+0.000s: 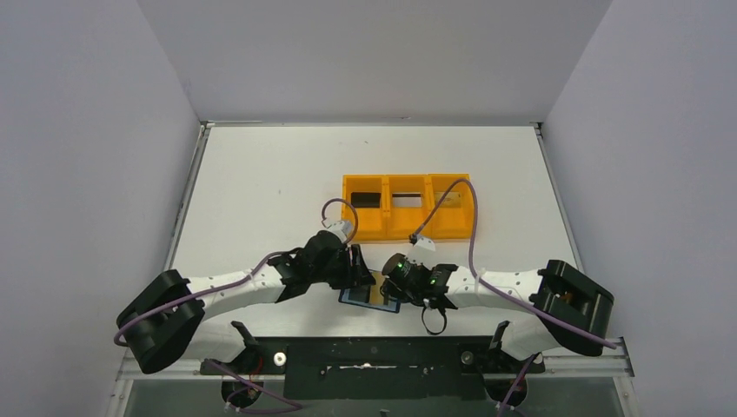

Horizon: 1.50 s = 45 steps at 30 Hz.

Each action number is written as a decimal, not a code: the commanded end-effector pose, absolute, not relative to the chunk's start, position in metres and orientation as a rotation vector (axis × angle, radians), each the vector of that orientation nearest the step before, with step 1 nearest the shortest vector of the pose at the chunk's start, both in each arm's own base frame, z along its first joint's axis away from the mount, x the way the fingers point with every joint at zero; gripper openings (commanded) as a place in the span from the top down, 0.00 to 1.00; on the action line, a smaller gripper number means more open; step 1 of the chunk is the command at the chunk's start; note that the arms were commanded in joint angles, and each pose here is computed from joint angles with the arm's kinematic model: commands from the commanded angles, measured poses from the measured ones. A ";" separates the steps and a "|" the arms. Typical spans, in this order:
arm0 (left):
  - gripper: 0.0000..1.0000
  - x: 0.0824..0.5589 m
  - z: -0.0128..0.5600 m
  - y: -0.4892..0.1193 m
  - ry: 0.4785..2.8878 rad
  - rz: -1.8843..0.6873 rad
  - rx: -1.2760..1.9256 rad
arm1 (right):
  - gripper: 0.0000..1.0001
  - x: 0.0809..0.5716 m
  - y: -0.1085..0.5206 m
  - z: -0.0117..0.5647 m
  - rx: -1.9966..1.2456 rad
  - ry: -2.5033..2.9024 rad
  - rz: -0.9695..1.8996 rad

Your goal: Take the credit cards out of the card holder

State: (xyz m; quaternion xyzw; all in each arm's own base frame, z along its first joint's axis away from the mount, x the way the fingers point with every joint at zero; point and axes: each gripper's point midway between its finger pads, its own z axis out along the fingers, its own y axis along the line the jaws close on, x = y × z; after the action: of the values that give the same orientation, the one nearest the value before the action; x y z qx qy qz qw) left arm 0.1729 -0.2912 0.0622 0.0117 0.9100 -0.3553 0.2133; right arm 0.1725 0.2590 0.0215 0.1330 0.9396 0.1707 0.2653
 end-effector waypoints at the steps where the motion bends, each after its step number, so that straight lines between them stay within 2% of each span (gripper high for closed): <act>1: 0.51 0.182 0.085 -0.314 2.445 -1.075 0.105 | 0.74 0.165 0.243 -0.004 0.375 2.588 0.385; 12: 0.53 0.175 0.058 -0.311 2.524 -1.046 0.059 | 0.77 0.161 0.240 -0.012 0.419 2.605 0.397; 20: 0.63 0.173 0.056 -0.316 2.521 -1.100 0.047 | 0.77 0.161 0.239 -0.011 0.431 2.602 0.398; 37: 0.72 0.170 0.029 -0.301 2.596 -0.989 -0.049 | 0.77 0.163 0.233 -0.008 0.446 2.587 0.386; 42: 0.80 0.170 0.034 -0.307 2.572 -1.047 -0.038 | 0.77 0.164 0.232 -0.008 0.455 2.582 0.387; 45: 0.89 0.170 0.034 -0.307 2.572 -1.047 -0.035 | 0.78 0.164 0.230 -0.007 0.456 2.579 0.377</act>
State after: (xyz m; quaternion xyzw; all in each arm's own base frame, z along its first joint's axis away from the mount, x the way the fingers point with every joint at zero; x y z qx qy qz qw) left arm 0.1660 -0.2991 0.0280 -0.0185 0.9199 -0.3529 0.1699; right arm 0.1797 0.2663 0.0190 0.1722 0.9262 0.2088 0.2626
